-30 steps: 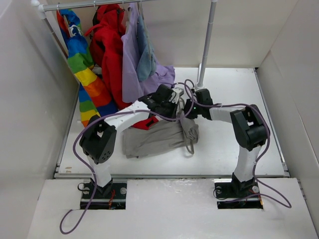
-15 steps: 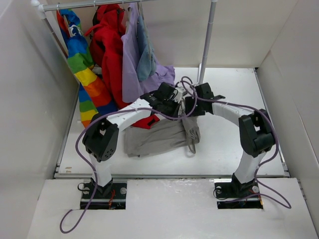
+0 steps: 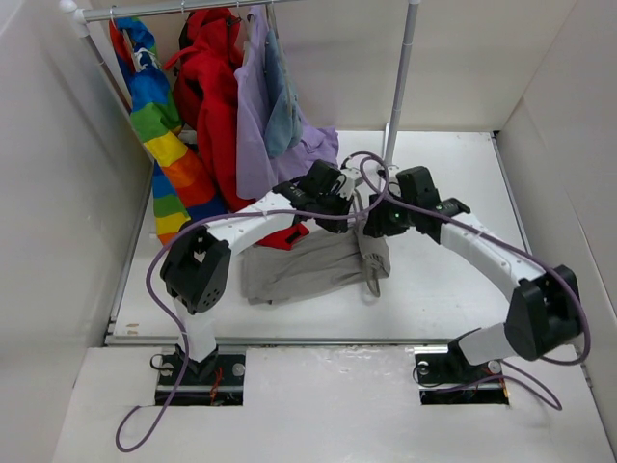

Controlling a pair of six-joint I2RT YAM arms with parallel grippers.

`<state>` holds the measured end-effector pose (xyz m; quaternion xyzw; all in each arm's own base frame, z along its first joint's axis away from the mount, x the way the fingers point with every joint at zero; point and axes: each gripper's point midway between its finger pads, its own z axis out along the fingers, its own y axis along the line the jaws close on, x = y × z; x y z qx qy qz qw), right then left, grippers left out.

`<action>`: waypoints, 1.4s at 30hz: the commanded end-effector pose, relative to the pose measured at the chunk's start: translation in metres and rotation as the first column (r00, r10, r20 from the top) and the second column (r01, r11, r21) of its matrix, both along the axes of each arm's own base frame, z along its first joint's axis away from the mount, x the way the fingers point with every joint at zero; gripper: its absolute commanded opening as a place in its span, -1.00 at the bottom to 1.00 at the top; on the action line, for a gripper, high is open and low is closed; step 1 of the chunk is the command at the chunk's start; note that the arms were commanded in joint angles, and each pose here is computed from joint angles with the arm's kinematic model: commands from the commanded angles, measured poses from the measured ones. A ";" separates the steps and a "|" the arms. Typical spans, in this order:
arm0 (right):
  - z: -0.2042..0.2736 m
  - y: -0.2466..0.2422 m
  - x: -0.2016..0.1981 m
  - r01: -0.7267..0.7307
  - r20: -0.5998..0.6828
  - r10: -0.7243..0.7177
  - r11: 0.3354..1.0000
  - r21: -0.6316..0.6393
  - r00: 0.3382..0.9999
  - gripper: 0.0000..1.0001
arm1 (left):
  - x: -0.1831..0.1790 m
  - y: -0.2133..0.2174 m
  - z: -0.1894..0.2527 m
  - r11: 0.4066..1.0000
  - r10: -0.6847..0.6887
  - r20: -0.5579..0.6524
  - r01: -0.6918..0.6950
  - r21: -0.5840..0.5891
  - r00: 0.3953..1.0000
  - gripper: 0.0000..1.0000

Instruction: Place the trousers on the hanger

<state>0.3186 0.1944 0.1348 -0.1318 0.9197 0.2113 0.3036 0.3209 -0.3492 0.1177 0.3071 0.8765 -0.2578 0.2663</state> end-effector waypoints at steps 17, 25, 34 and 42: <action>-0.122 0.023 -0.023 -0.052 -0.214 0.102 0.972 0.228 0.971 -0.97 | -0.006 0.007 -0.013 0.998 -0.039 -0.027 0.040 0.054 0.999 -1.00; -0.131 0.047 -0.033 -0.150 -0.176 0.189 0.965 0.213 0.966 -0.95 | -0.016 -0.013 -0.012 0.992 -0.120 -0.008 0.120 0.042 0.993 -1.00; -0.071 0.006 -0.016 -0.023 -0.152 0.050 0.984 0.177 0.987 0.21 | -0.024 0.004 -0.033 0.991 -0.085 -0.030 0.087 0.099 0.996 -1.00; -0.017 -0.040 0.006 0.166 -0.153 -0.161 0.986 0.017 0.975 0.34 | -0.024 0.004 -0.035 0.992 -0.077 -0.035 0.080 0.096 0.996 -1.00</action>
